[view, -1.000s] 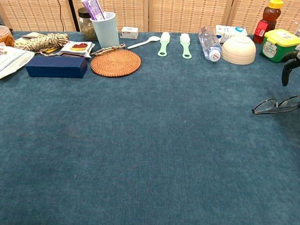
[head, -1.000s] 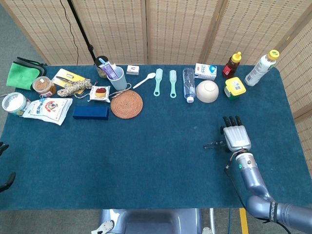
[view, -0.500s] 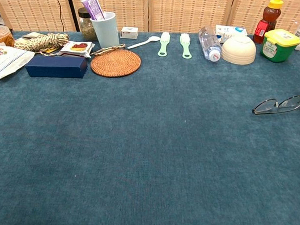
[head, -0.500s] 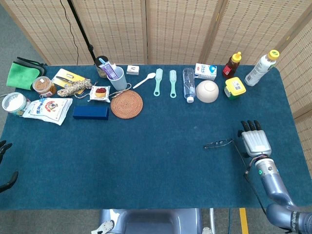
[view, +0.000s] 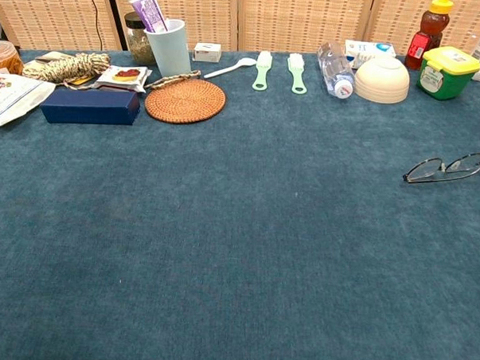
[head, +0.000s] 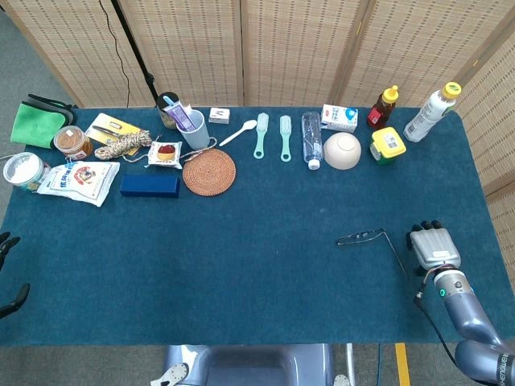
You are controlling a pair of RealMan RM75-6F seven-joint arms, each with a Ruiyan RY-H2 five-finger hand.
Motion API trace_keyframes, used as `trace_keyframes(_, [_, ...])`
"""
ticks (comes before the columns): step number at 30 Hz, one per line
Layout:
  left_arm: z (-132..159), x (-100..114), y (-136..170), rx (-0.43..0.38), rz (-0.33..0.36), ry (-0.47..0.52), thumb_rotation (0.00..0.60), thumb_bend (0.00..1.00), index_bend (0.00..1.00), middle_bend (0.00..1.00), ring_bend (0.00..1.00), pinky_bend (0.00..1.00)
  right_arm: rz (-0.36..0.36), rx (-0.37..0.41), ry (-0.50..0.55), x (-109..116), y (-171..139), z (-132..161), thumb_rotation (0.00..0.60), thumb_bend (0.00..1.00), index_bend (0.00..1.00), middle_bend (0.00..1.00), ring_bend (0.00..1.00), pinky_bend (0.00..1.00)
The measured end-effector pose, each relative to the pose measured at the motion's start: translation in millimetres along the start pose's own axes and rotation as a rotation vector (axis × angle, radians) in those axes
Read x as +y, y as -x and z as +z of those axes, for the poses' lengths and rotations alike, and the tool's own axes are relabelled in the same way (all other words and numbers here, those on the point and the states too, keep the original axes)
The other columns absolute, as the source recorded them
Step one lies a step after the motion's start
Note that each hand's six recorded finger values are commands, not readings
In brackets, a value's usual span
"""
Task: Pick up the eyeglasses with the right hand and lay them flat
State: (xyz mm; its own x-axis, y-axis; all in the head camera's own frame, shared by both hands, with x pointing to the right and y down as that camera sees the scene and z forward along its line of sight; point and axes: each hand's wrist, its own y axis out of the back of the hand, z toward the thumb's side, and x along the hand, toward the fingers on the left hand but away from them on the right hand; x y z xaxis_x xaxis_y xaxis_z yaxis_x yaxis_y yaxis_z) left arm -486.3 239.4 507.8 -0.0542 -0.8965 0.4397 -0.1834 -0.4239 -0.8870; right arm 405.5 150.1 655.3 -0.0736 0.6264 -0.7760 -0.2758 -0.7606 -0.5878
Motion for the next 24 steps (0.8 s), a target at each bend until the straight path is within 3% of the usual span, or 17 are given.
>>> trace_keyframes(7, [0,1,1,0.0,0.004,0.001,0.6,0.34,0.12,0.08,0.06,0.0,0.016,0.002,-0.01,-7,-6,-3,0.6,0.19,0.5,0.3,0.23,0.19])
trace_keyframes(17, [0,0,2,0.001,0.004,0.004,0.6,0.34,0.12,0.08,0.06,0.0,0.054,0.016,-0.015,-22,-15,-5,0.6,0.19,0.63,0.53,0.48,0.42])
trace_keyframes(24, [-1,1,3,0.003,0.006,0.004,0.6,0.34,0.12,0.08,0.06,0.0,0.075,0.044,-0.015,-28,-16,3,0.6,0.19,0.64,0.54,0.5,0.47])
